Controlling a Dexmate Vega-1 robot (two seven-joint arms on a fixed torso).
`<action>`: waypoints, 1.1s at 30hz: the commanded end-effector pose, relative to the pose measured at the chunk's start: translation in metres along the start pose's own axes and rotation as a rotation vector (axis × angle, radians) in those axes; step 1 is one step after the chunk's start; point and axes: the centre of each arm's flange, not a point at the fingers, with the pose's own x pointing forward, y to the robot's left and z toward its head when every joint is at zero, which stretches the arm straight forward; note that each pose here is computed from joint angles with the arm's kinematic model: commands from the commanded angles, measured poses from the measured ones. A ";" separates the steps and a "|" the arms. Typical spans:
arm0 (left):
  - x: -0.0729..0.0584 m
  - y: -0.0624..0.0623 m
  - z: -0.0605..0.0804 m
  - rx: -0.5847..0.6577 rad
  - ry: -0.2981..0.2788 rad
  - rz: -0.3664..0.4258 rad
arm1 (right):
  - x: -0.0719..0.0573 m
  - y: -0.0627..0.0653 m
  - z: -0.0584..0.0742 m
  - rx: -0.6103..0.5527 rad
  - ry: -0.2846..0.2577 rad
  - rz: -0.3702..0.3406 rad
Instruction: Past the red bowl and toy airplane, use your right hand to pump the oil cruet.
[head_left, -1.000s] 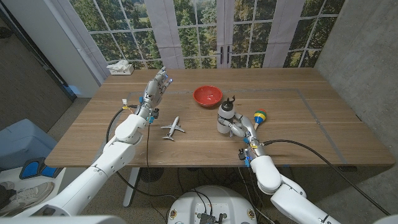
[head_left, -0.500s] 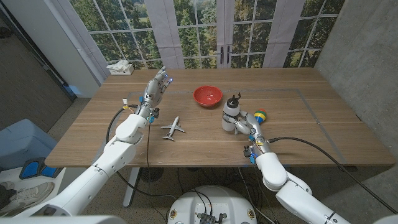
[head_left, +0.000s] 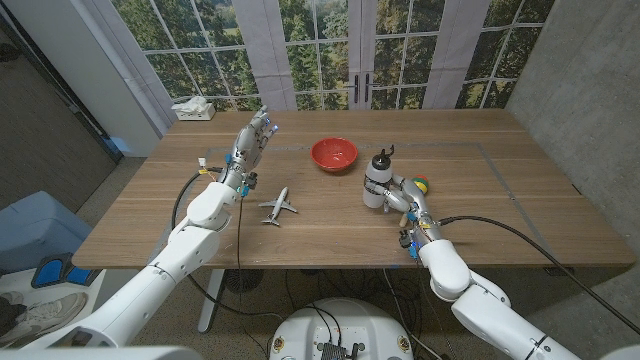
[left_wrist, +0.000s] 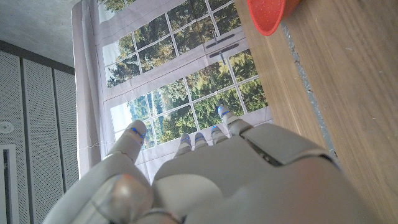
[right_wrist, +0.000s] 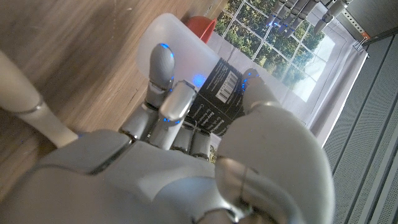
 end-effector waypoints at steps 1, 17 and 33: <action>-0.002 -0.002 -0.001 -0.003 0.000 0.008 | 0.006 -0.014 -0.001 -0.001 0.007 -0.004; -0.005 -0.001 -0.002 -0.008 0.002 0.021 | 0.027 -0.020 -0.001 0.033 -0.003 0.000; -0.009 0.000 -0.006 -0.018 0.008 0.036 | 0.050 -0.026 -0.002 0.066 -0.019 0.000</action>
